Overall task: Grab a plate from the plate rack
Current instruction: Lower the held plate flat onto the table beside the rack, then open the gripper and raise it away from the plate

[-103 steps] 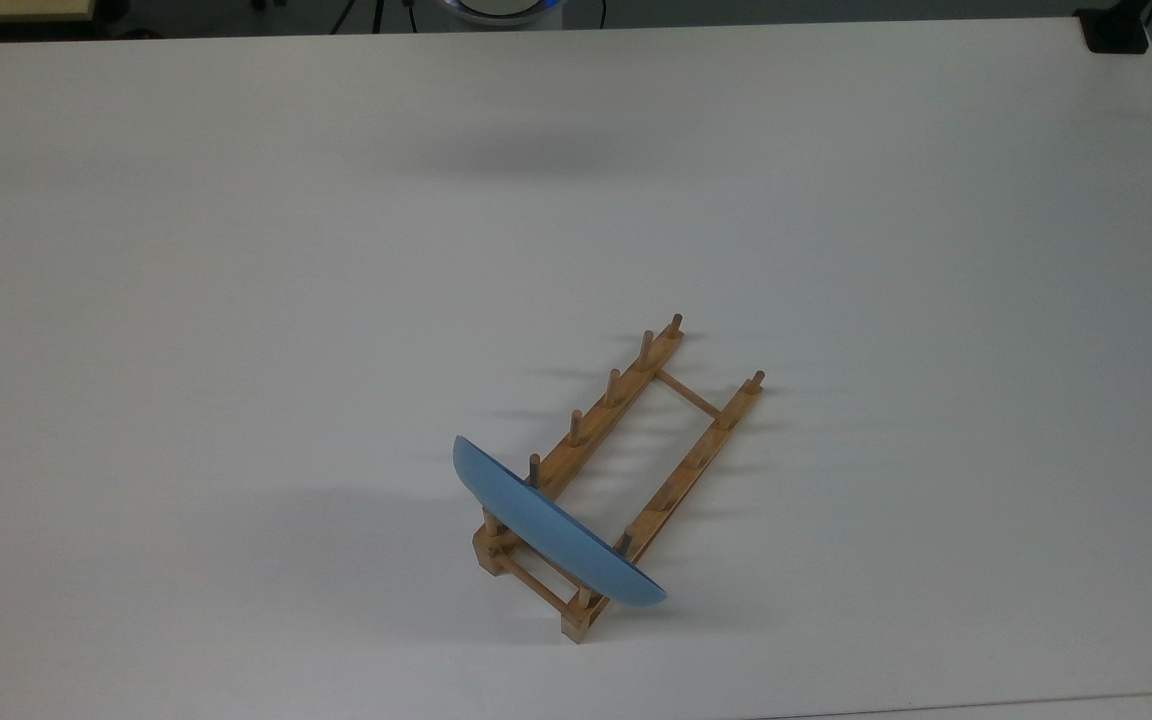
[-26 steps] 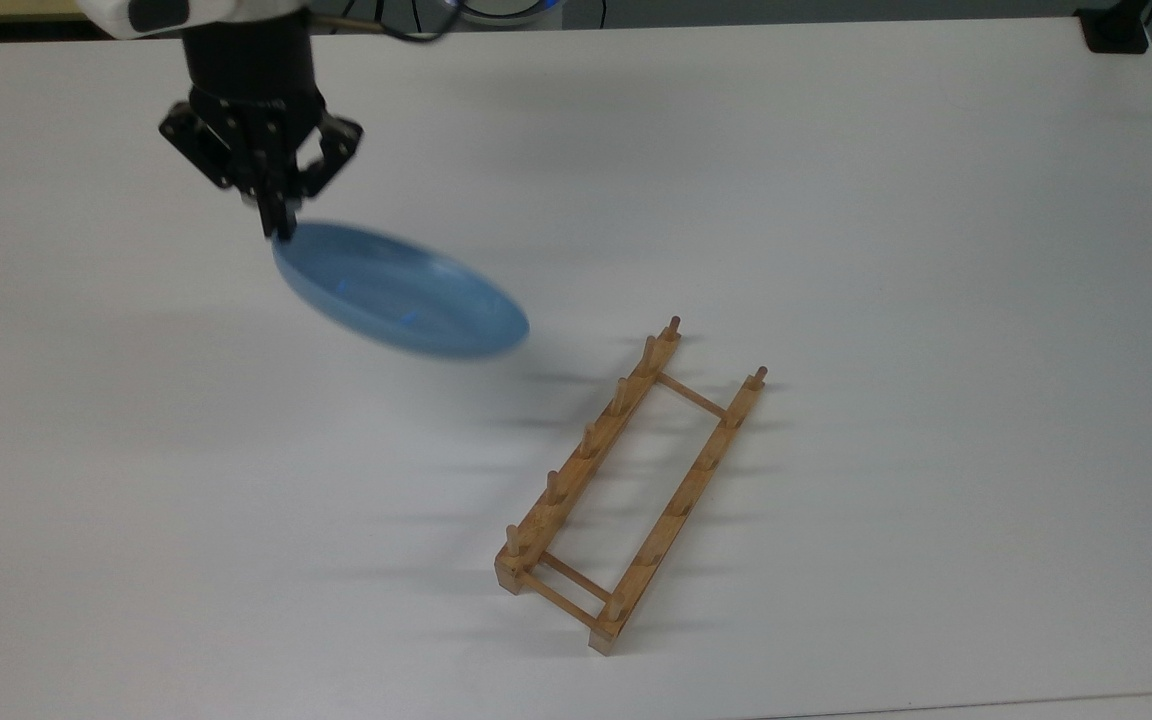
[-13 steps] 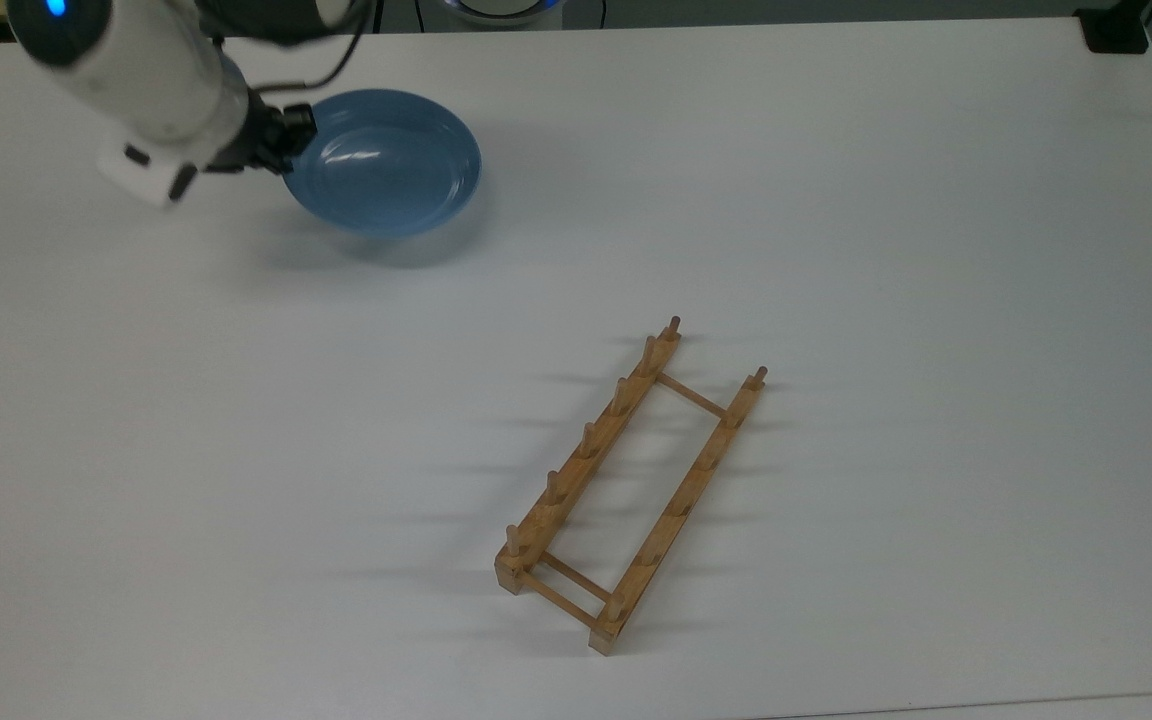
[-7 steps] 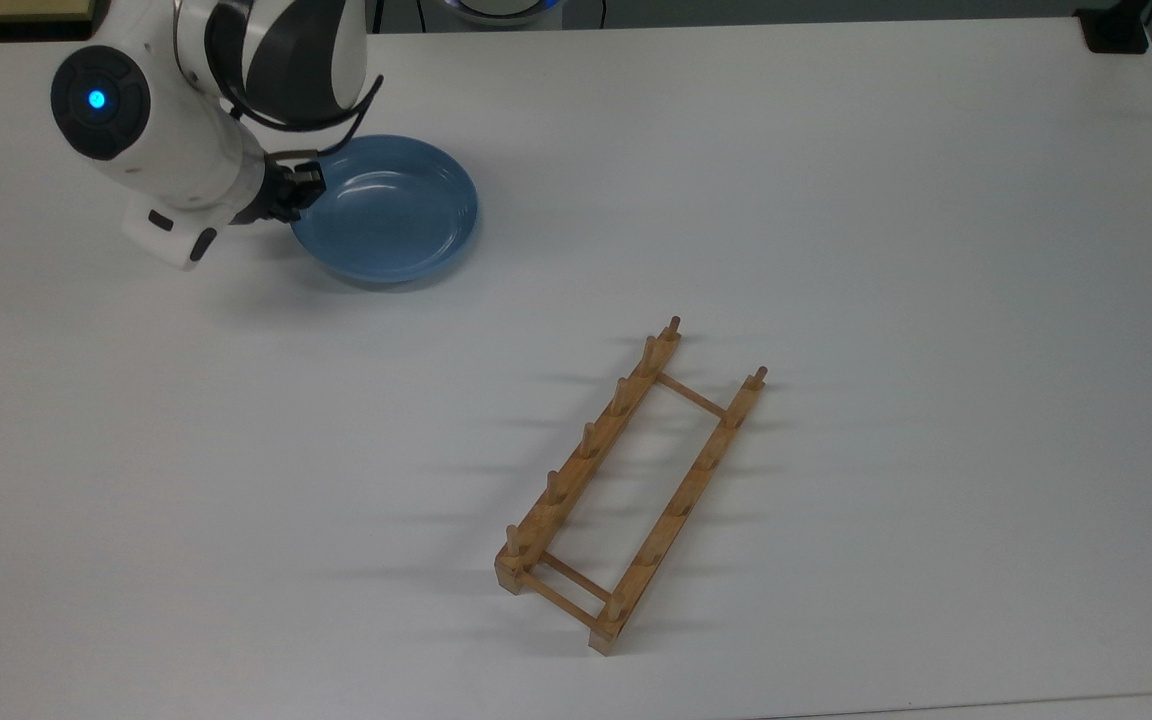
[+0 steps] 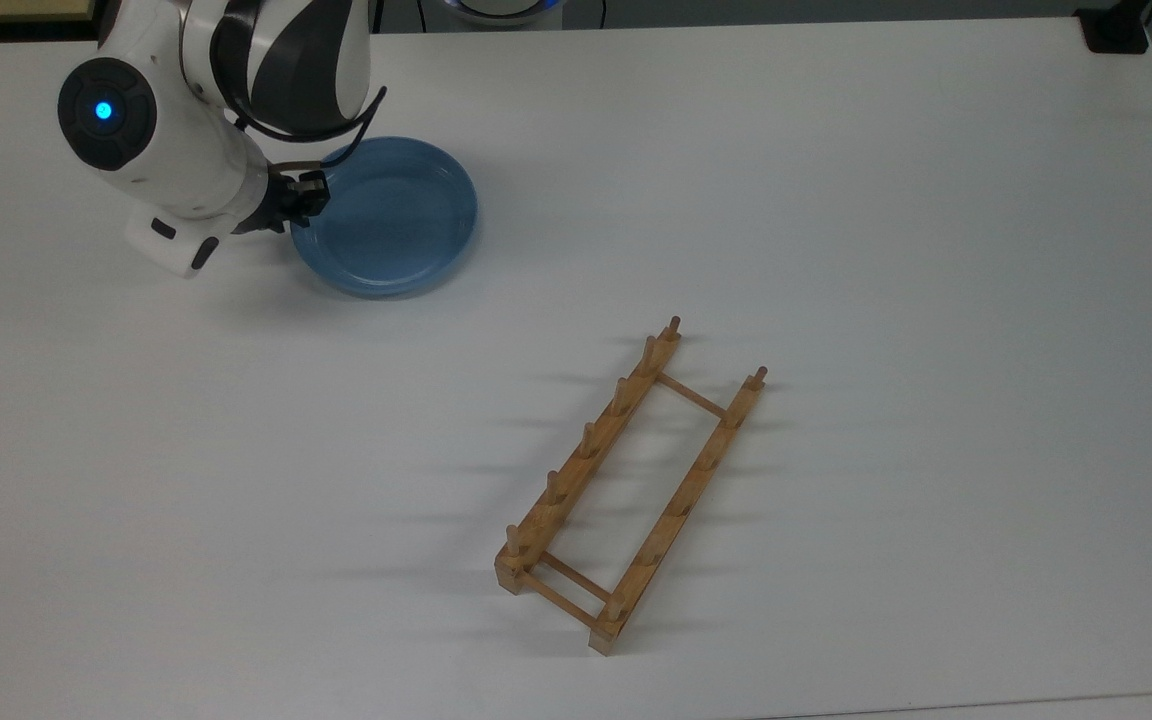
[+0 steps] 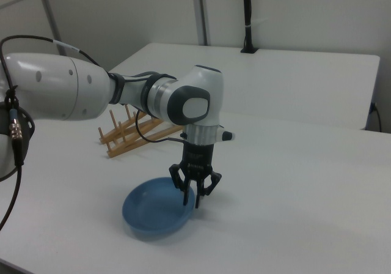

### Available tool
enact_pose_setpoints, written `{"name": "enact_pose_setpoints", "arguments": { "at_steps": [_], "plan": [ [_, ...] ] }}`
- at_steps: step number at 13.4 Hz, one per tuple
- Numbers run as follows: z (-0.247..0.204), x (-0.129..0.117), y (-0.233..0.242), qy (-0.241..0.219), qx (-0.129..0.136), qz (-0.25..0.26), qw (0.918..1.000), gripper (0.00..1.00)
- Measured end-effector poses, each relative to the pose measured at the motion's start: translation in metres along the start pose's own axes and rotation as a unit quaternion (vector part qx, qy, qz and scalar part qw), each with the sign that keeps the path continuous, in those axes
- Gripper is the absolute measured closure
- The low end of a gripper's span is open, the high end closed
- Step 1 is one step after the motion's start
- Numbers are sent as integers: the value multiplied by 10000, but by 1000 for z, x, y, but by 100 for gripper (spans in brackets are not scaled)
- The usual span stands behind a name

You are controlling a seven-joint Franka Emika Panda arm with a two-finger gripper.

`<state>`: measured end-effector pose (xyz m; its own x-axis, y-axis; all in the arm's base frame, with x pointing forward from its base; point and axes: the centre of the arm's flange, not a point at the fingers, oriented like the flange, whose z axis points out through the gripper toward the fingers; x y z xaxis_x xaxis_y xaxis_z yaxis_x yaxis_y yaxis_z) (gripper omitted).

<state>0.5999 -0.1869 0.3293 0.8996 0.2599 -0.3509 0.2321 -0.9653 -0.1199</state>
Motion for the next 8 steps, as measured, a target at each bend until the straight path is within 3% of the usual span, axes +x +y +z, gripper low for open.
{"name": "enact_pose_setpoints", "arguments": {
  "at_steps": [5, 6, 8],
  "plan": [
    [-33, -7, -1, 275, -146, 180, 9994, 20],
    [-54, -14, -4, 445, -226, 282, 9984, 4],
    [-98, -34, -15, 774, -318, 644, 9944, 0]
  ]
}}
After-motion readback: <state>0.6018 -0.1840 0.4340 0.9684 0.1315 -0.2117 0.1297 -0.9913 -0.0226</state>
